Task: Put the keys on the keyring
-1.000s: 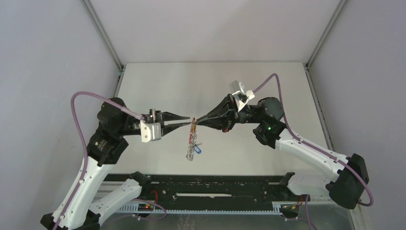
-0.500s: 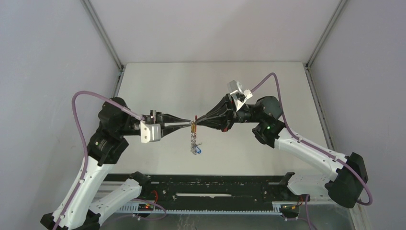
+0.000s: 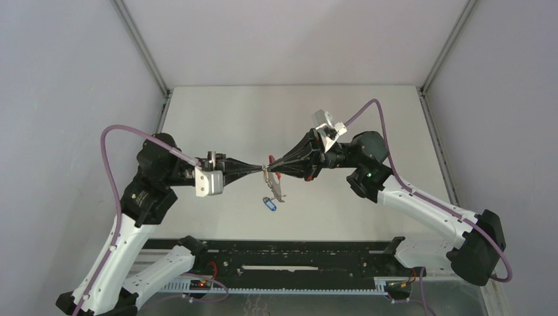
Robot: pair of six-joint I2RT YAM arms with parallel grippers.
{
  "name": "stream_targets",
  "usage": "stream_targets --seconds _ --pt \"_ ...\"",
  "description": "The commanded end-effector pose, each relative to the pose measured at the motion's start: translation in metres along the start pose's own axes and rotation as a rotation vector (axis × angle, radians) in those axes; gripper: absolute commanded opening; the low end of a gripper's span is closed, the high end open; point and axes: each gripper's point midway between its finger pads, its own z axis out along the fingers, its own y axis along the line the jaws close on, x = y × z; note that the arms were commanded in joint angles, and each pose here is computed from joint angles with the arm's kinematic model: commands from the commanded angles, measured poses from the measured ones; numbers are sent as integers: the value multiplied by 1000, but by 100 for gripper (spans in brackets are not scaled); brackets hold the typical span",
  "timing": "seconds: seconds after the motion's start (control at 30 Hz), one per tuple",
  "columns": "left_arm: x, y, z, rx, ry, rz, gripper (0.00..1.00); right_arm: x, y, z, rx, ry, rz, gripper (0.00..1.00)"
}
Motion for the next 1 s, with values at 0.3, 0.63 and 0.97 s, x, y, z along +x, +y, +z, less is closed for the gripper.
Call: stream_targets --seconds 0.3,0.63,0.97 --pt "6 -9 -7 -12 -3 281 0 -25 1 9 6 -64 -62 0" --pt "14 -18 -9 0 0 506 0 -20 -1 13 14 -61 -45 0" --pt "17 -29 -6 39 -30 588 0 -17 -5 14 34 -57 -38 0"
